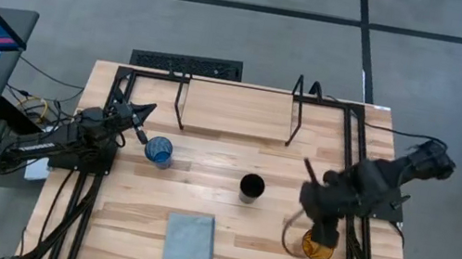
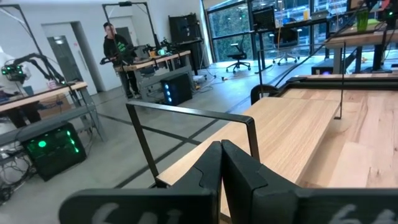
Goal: Stack small to large cups/mugs on shelf
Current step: Put the brown glass on the shelf
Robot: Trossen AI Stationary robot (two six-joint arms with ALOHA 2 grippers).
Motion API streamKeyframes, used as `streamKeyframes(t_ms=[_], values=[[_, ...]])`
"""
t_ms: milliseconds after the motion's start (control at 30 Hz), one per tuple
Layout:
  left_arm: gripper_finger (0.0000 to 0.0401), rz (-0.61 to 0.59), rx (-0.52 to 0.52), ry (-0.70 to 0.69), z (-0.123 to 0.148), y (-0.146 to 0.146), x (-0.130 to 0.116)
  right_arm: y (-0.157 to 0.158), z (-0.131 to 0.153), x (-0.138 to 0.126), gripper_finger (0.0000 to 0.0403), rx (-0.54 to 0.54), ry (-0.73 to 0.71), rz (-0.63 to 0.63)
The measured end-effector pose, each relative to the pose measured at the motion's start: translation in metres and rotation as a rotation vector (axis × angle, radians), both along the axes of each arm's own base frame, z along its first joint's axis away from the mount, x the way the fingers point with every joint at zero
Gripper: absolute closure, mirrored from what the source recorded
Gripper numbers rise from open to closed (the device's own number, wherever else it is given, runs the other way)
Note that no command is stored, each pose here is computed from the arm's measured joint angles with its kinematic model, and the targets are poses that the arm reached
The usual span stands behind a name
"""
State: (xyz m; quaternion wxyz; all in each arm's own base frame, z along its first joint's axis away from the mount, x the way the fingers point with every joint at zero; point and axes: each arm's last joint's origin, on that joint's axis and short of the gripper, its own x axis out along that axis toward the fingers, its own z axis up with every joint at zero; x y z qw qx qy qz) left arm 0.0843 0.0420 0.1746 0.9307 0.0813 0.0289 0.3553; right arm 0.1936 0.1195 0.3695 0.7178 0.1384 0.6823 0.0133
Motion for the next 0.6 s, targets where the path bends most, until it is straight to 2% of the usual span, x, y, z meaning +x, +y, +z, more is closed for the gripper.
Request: streamKeyframes(t_ms=[267,600], values=[[0.0401,0.000,-0.001,-0.002,0.000,0.000,0.000,0.038,-0.016,-0.004,0.0282,-0.078,0.036,0.139],[0.0401,0.000,-0.002,-0.002,0.000,0.000,0.000,0.047,-0.040,0.019,0.0282,-0.136,0.105,0.187]])
